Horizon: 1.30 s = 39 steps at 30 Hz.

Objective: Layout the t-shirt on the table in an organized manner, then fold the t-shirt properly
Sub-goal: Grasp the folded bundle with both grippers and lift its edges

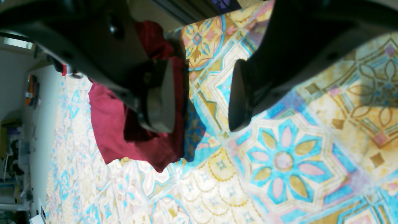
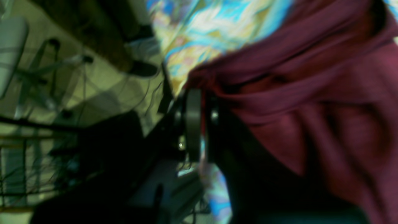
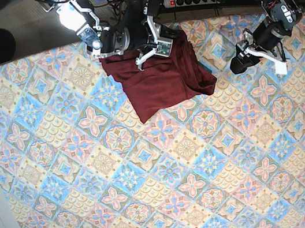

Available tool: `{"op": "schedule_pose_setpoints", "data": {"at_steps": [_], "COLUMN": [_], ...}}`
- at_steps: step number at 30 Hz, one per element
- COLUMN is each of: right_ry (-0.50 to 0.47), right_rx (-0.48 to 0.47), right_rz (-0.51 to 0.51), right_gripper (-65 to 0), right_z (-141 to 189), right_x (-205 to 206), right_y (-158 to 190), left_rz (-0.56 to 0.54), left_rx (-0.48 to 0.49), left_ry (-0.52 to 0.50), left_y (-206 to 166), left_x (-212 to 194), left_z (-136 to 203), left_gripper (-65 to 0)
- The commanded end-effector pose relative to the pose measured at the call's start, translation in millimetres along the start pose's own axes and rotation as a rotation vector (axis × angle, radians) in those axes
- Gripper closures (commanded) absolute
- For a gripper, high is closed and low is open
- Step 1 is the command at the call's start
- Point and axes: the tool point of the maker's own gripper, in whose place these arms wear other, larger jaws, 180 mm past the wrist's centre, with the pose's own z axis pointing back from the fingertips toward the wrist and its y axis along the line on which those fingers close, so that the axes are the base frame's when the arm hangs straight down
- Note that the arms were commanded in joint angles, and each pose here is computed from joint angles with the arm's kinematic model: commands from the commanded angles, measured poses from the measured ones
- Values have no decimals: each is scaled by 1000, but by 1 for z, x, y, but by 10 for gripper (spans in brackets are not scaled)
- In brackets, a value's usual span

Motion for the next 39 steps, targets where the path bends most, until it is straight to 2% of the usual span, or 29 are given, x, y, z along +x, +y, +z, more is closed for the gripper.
{"op": "schedule_pose_setpoints", "data": {"at_steps": [1,3,5,8,11,13,17,21,23,25,28,31,35,39], "right_ry": [-40,-51,-77,-121,-141,-142,-142,-146,-164,-173,-171,-167,-165,-139], "right_rx": [-3,-14,-63,-150,-235,-284,-349,-388,-414,-427,-427,-428,-427,-426], "right_rz": [7,14,22,38,30,15,-13,0,35,57,59,61,61,55], "right_gripper": [-23,-22,-22,-22,-22,-22,-22,-22,-22,-22,-22,-22,-22,-22], "right_z": [2,5,16,37,57,68,83,93,99,102,101,100,100,98], "right_x": [10,15,23,38,42,38,32,37,50,59,60,61,60,56], "right_y": [-2,-4,-18,-40,-63,-77,-96,-111,-123,-130,-134,-140,-140,-140], "left_rz": [-23,-23,-50,-132,-222,-235,-224,-210,-208,-222,-312,-429,-497,-495], "left_rx": [-20,-15,-32,-73,-125,-144,-170,-228,-282,-294,-235,-119,42,81], "left_ry": [-25,-14,0,85,179,214,192,173,211,236,276,345,366,377], "left_y": [-6,-5,-14,-35,-58,-63,-71,-90,-107,-113,-113,-93,-41,-15], "left_x": [9,4,1,-19,-43,-53,-54,-55,-70,-80,-96,-116,-124,-126], "left_z": [3,6,4,0,-5,-8,-11,-11,-16,-21,-37,-53,-64,-57], "left_gripper": [-277,-277,-277,-253,-171,-112,0,-1,0,0,0,0,0,0]}}
